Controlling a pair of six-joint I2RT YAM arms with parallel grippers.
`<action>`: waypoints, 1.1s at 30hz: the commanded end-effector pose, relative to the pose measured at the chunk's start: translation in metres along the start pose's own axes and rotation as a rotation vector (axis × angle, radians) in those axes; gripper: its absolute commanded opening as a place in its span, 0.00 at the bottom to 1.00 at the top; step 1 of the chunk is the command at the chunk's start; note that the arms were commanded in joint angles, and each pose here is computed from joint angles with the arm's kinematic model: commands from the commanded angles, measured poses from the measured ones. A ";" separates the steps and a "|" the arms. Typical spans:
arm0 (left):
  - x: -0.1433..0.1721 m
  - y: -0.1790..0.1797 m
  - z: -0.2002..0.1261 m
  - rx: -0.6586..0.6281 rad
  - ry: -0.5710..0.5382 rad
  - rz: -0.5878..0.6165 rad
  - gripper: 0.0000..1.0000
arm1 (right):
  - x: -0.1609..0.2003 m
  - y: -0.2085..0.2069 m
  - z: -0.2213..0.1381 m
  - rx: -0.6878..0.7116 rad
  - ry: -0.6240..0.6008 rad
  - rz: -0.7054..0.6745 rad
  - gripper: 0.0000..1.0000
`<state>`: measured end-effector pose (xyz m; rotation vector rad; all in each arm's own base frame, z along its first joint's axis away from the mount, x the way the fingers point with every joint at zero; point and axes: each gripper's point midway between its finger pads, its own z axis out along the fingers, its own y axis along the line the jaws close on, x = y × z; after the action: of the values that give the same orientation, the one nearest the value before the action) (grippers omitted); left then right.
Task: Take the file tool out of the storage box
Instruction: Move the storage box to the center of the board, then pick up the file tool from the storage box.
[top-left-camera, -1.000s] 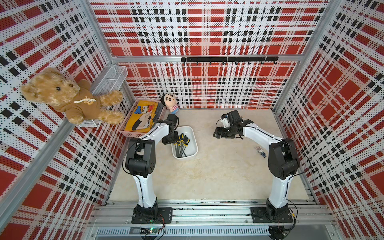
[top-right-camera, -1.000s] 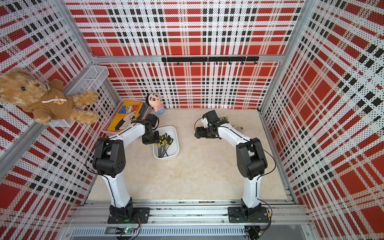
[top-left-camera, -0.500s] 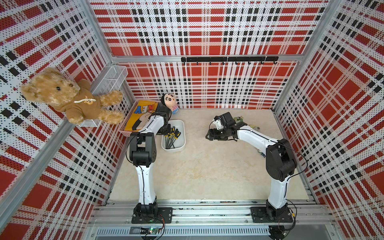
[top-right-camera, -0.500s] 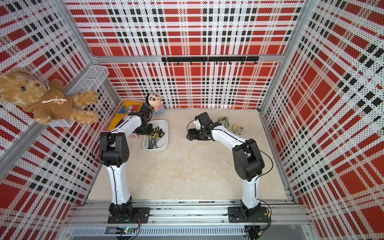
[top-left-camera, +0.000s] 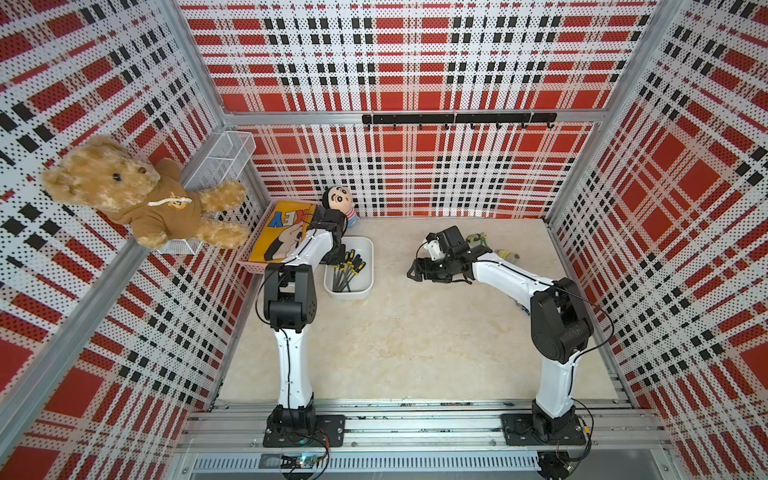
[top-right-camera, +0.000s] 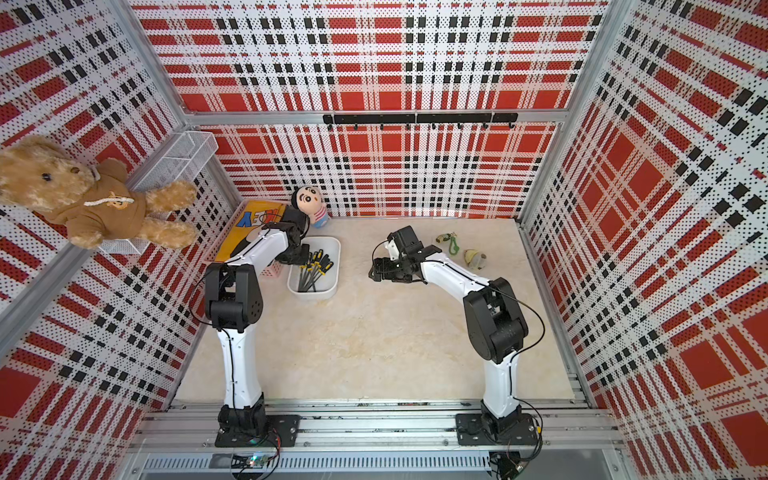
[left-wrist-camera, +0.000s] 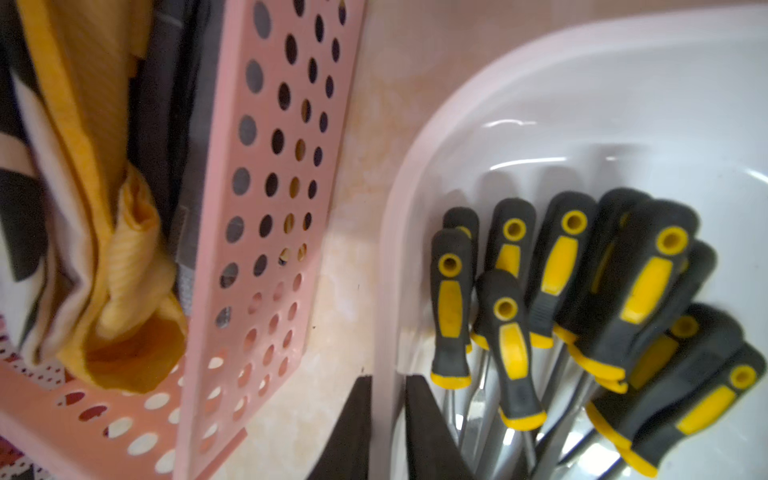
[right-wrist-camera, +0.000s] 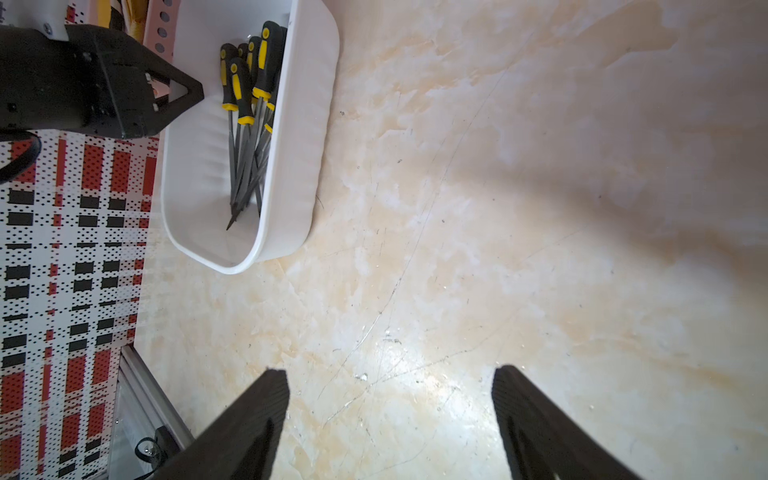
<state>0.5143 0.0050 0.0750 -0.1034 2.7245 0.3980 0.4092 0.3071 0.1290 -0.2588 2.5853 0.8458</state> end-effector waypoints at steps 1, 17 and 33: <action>-0.030 0.012 -0.030 -0.019 -0.127 -0.066 0.28 | 0.001 0.007 0.001 -0.024 -0.006 -0.007 0.85; -0.025 -0.054 -0.055 0.280 -0.096 -0.397 0.43 | 0.006 0.002 0.007 -0.017 0.002 -0.017 0.85; -0.008 -0.048 -0.001 0.199 -0.026 -0.500 0.42 | 0.020 -0.007 0.012 -0.002 0.036 -0.034 0.84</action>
<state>0.5217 -0.0491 0.0758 -0.6687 2.5846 -0.0246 0.3996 0.3044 0.1105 -0.2943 2.6098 0.8425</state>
